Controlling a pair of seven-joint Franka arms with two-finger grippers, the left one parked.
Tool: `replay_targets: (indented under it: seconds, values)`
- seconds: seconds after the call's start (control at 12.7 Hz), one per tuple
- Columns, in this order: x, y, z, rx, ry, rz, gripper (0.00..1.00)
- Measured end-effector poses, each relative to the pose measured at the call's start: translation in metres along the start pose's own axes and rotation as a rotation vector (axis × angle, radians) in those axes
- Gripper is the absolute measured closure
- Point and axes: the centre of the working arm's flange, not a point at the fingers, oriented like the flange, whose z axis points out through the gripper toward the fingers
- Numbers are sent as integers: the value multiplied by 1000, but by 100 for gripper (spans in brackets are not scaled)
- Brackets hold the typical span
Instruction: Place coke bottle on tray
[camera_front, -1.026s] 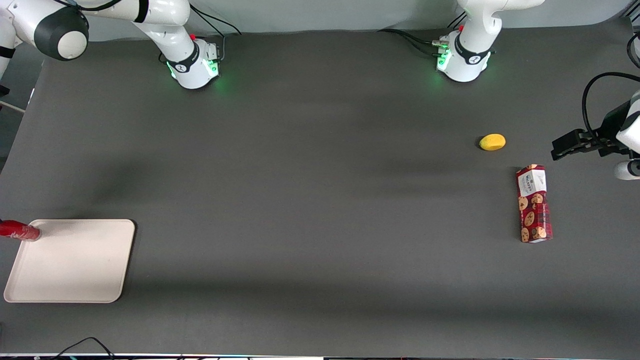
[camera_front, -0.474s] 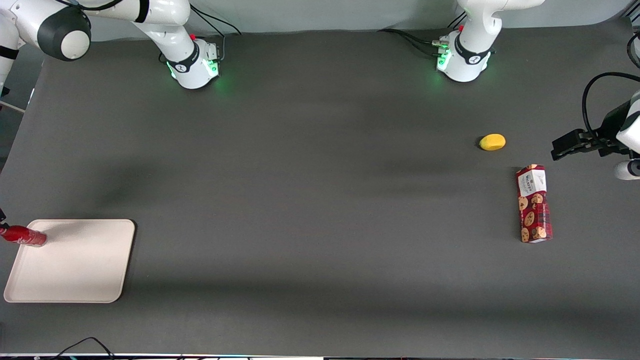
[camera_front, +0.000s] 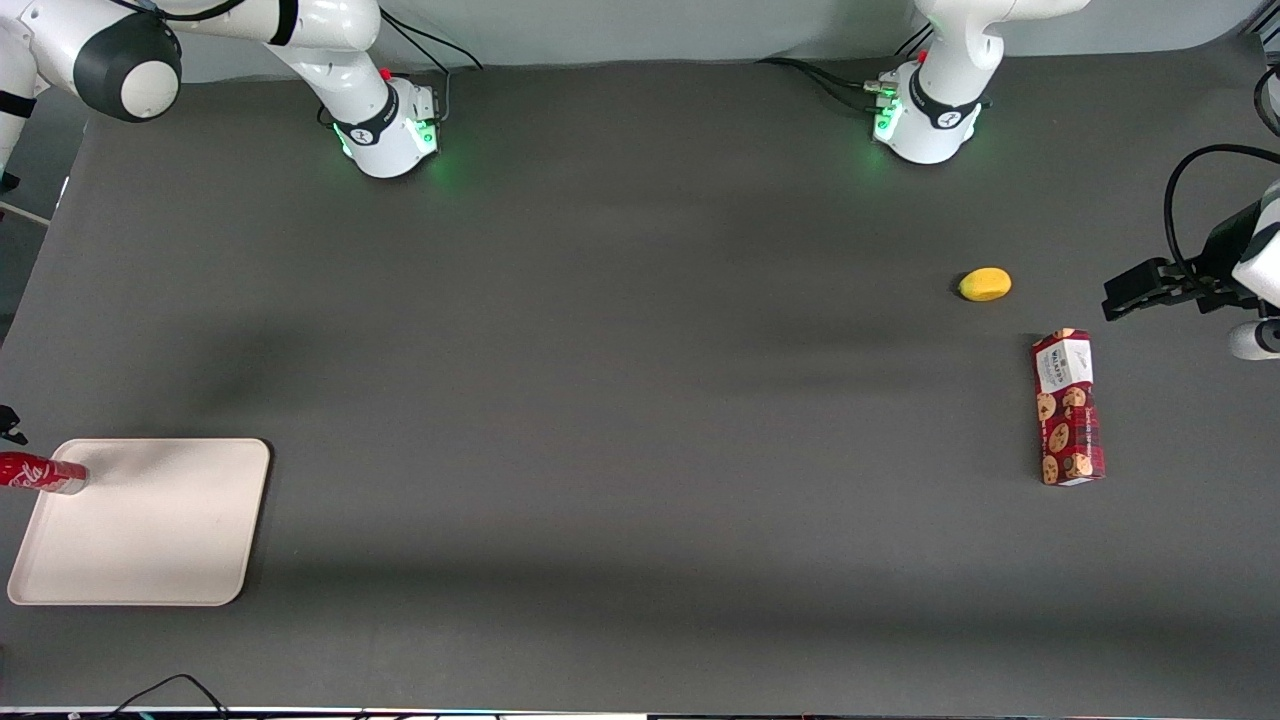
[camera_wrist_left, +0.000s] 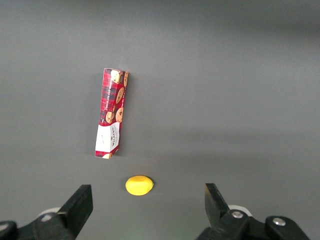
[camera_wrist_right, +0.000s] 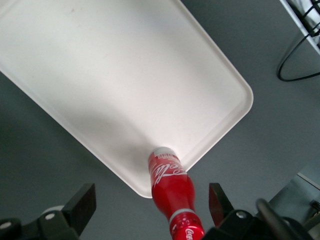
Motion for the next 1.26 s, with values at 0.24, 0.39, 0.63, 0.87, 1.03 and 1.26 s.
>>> replay_targets:
  seconds: [0.24,0.39,0.63,0.87,1.03,1.26]
  values:
    - [46,-14,-37,20,18,14,0]
    - [85,-36,-84,56,12,79,0]
    - [120,-70,-158,87,21,154,0]
    - [166,-126,-228,101,-13,290,0]
    - [188,-169,-271,105,-16,370,0]
    - [212,-259,-328,137,-38,523,0]
